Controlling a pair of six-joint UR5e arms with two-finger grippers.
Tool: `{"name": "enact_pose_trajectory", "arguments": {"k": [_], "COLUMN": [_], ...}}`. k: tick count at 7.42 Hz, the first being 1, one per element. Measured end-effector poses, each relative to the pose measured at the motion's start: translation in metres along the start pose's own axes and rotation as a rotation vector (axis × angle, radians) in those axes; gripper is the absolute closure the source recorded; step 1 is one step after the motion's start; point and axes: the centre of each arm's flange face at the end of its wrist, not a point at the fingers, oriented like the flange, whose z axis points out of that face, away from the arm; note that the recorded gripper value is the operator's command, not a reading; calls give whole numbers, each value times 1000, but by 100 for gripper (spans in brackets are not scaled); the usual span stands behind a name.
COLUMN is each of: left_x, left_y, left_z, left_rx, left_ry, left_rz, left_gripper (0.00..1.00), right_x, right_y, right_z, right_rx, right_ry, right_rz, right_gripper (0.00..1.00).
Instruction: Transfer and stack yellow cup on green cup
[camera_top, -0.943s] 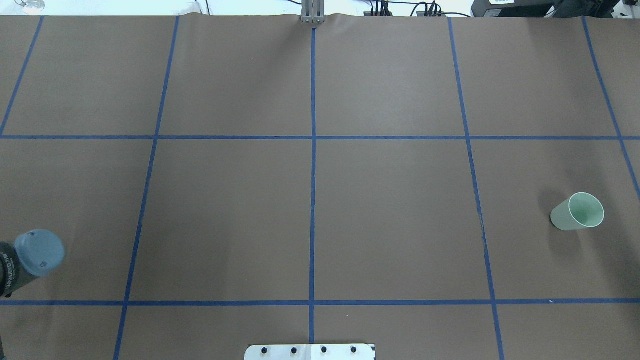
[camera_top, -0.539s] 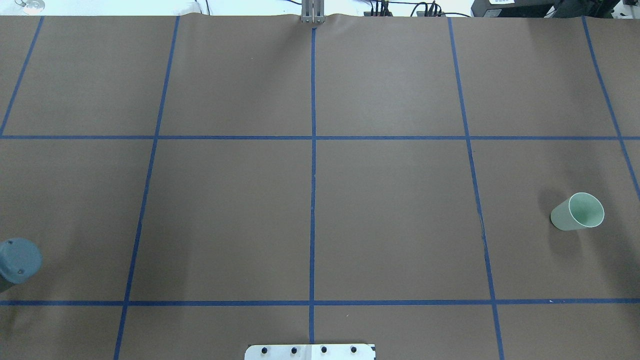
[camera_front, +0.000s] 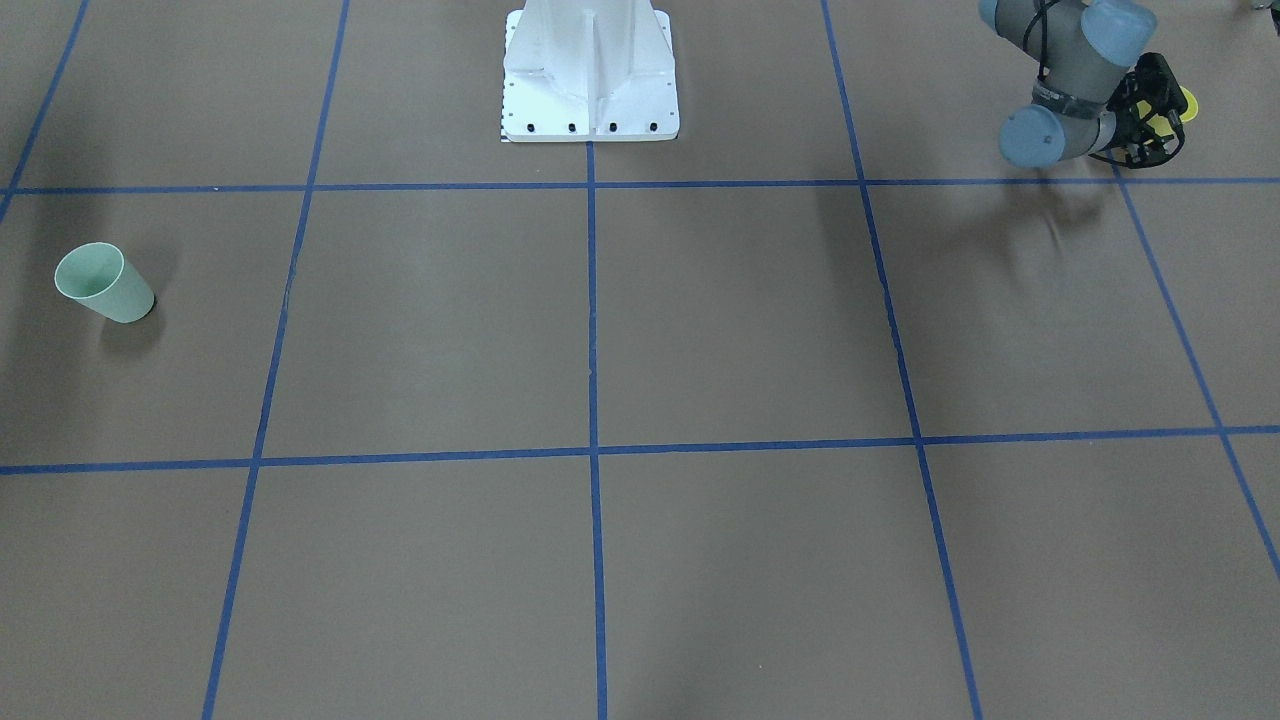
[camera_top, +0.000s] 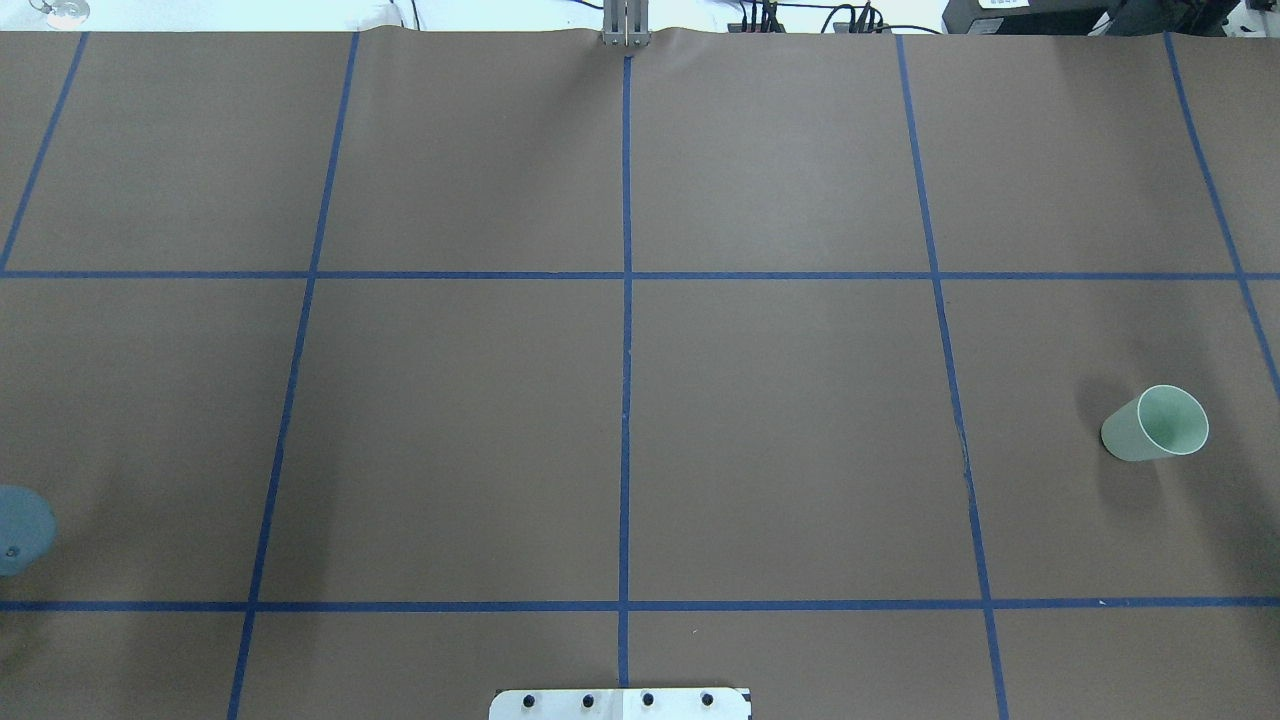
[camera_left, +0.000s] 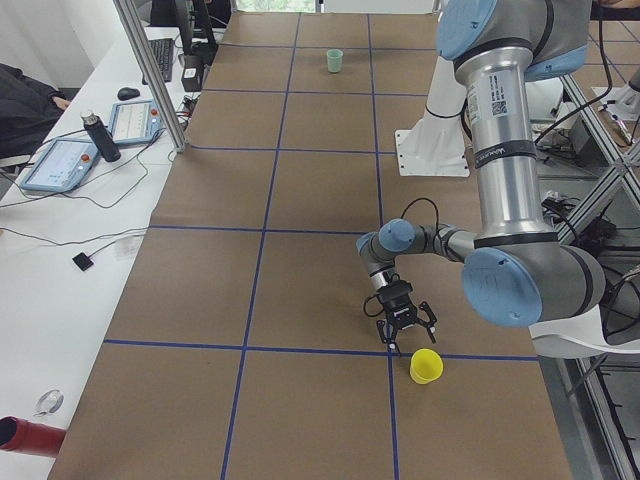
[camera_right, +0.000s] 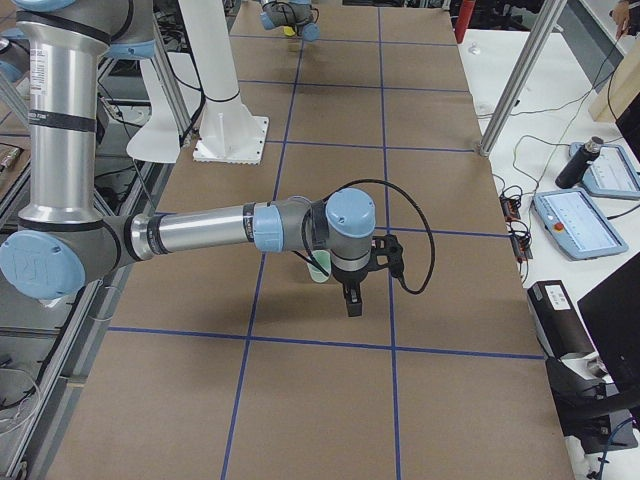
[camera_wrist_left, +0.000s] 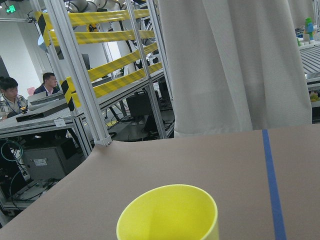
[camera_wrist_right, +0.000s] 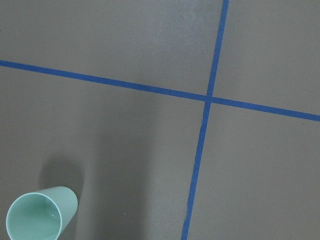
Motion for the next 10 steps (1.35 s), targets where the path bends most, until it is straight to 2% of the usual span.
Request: {"name": "enact_pose_trajectory", "arguments": {"k": [10], "left_x": [19], "left_y": [28], "left_z": [42], "left_rx": [46], "left_ry": [-24], "left_rz": [-77], "left_gripper": [0], "right_x": [2], "right_y": [1], "right_z": [1], "right_rx": [-3], "right_ry": [5], "right_rz": [-4], "right_gripper": [1]}}
